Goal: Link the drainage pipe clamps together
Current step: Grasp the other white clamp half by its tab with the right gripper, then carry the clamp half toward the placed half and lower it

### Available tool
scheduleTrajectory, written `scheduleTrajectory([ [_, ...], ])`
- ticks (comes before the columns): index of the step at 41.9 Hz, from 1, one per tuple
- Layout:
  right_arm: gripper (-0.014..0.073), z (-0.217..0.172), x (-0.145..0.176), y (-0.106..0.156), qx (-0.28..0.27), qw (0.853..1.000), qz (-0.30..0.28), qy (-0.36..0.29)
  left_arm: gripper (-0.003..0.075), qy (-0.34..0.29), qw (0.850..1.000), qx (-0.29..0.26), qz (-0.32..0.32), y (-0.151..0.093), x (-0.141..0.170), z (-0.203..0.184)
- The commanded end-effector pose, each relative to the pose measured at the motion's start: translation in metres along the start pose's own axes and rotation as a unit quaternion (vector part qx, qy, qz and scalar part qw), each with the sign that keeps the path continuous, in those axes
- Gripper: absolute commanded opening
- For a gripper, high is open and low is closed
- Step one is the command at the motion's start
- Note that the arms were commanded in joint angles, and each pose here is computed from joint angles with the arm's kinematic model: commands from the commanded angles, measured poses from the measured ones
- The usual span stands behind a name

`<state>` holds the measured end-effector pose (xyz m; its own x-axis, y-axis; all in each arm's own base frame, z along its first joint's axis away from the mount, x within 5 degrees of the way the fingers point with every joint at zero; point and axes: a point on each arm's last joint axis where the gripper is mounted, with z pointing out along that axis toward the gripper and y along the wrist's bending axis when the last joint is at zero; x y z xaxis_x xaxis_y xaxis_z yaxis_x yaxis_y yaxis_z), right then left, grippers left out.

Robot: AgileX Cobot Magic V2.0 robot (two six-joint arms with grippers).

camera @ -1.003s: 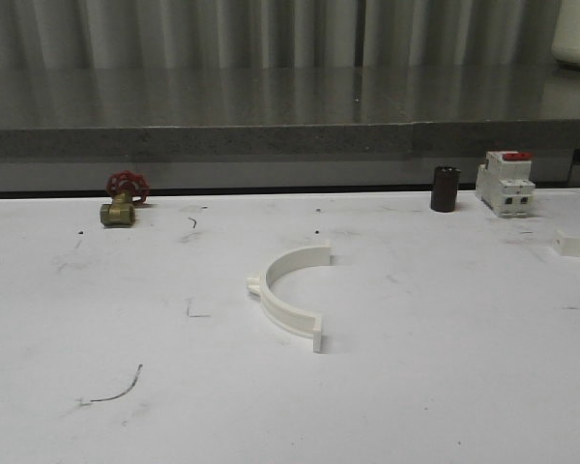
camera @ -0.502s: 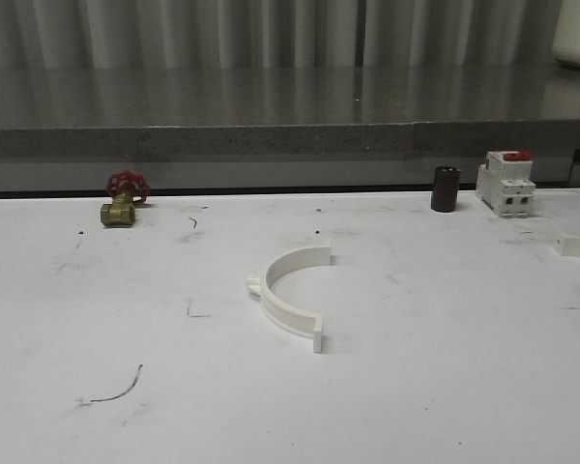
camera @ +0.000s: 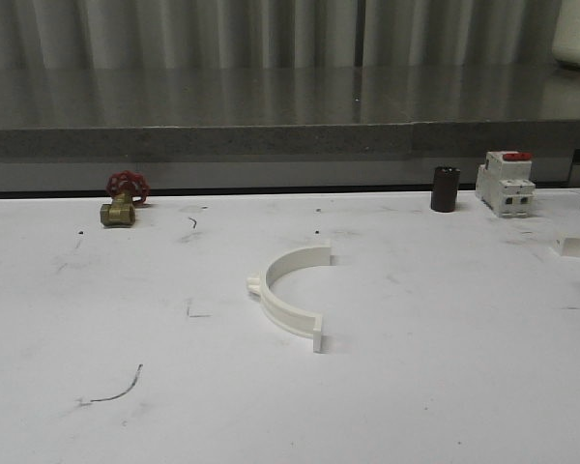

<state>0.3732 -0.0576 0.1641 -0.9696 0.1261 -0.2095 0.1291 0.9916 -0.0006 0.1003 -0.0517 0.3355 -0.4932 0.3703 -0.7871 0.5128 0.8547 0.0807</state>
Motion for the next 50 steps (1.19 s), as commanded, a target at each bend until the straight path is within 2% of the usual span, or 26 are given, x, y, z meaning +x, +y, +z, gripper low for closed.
scheduleTrajectory([
  [1, 0.0180, -0.024, -0.008, -0.003, 0.004, 0.999, -0.005, -0.040, 0.0273, -0.050, 0.999, -0.003, -0.003, 0.001, -0.013, -0.006],
  [4, 0.0154, -0.024, -0.008, -0.003, 0.004, 0.999, -0.005, -0.040, 0.0273, -0.050, 0.999, -0.003, -0.003, 0.001, -0.013, -0.006],
  [14, 0.0153, -0.031, -0.014, -0.004, 0.009, 0.999, -0.008, -0.047, 0.0273, -0.050, 0.999, -0.003, -0.003, 0.001, -0.013, -0.006],
  [24, 0.0153, -0.062, -0.019, 0.014, -0.038, 0.999, 0.009, -0.033, 0.0273, -0.050, 0.999, -0.003, -0.003, 0.001, -0.013, -0.006],
  [31, 0.0153, -0.089, -0.009, 0.052, -0.065, 0.997, -0.023, -0.032, 0.0273, -0.051, 0.999, -0.003, -0.003, 0.001, -0.013, -0.006],
  [41, 0.0156, -0.126, 0.017, 0.134, -0.098, 0.990, -0.084, -0.054, 0.0273, -0.051, 0.999, -0.003, -0.003, 0.001, -0.013, -0.006],
  [50, 0.0156, -0.127, 0.045, 0.195, -0.051, 0.992, -0.094, -0.063, 0.0273, -0.051, 0.999, -0.003, -0.003, 0.001, -0.013, -0.006],
])
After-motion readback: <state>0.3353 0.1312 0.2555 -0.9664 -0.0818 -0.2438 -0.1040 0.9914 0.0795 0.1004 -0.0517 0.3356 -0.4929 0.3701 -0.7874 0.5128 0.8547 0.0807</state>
